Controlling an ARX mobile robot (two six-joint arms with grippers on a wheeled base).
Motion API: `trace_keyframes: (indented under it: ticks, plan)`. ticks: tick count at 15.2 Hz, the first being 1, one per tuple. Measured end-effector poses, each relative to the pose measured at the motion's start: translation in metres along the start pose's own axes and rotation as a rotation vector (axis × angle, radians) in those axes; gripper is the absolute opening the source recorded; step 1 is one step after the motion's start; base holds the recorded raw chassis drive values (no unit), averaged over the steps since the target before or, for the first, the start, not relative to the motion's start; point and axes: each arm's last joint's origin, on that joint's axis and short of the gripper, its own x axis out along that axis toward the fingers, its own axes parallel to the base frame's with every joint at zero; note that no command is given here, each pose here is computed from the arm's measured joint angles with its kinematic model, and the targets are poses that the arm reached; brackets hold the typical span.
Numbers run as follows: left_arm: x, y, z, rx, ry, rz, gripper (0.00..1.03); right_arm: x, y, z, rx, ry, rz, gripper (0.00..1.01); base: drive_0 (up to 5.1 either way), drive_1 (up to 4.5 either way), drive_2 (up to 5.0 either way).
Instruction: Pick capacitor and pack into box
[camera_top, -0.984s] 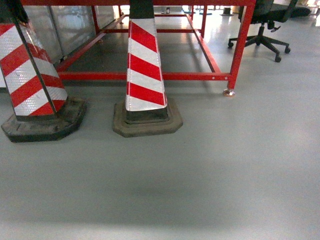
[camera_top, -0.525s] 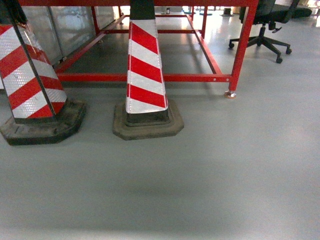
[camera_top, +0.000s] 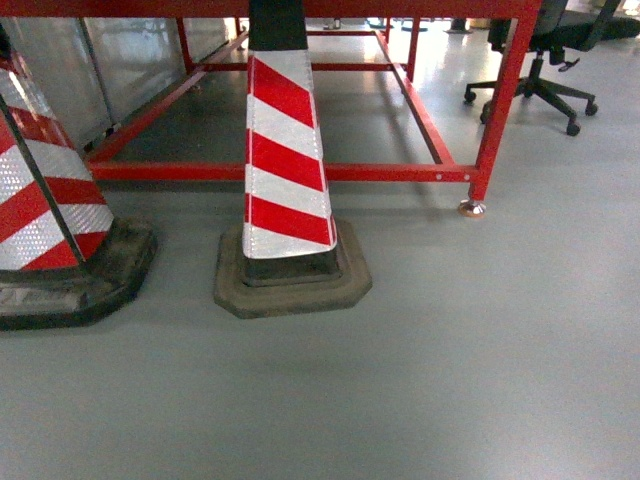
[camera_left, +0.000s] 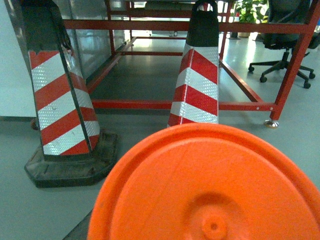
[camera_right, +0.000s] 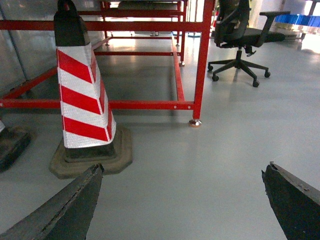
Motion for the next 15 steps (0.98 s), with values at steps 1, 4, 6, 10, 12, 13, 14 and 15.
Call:
trace_keyframes:
  ticks: [1,4,6,10,12,13,14,15]
  plan:
    - [0.0,0.0,0.0,0.0,0.0,0.0,0.43,0.0,0.0,0.0003,0.0,-0.003,0.0,0.98,0.0,4.31,-4.3]
    - [0.0,0.0,-0.0001,0.0,0.001,-0.001,0.43,0.0,0.0,0.0,0.0,0.0,0.0,0.98,0.0,4.31,-4.3]
    - [0.0,0.0,-0.0001,0.0,0.002,-0.001,0.43,0.0,0.0,0.0001,0.0,-0.001,0.001,0.98,0.0,4.31,-4.3]
    - [0.0,0.0,-0.0001,0.0,0.001,0.0,0.43,0.0,0.0,0.0004,0.0,-0.004,0.0,0.98,0.0,4.31,-4.3]
    - [0.0,0.0,0.0,0.0,0.0,-0.001,0.43,0.0,0.0,0.0007,0.0,-0.008,0.0,0.98,0.0,4.31,-4.3]
    - [0.0,0.0,0.0,0.0,0.0,0.0,0.43,0.0,0.0,0.0,0.0,0.0,0.0,0.98,0.0,4.31,-4.3]
    - [0.0,0.0,0.0,0.0,0.0,-0.002,0.43,0.0,0.0,0.0003,0.0,-0.003,0.0,0.98,0.0,4.31,-4.3]
    - [0.0,0.0,-0.0001,0.0,0.001,-0.002,0.43,0.0,0.0,0.0001,0.0,-0.001,0.0,0.98,0.0,4.31,-4.3]
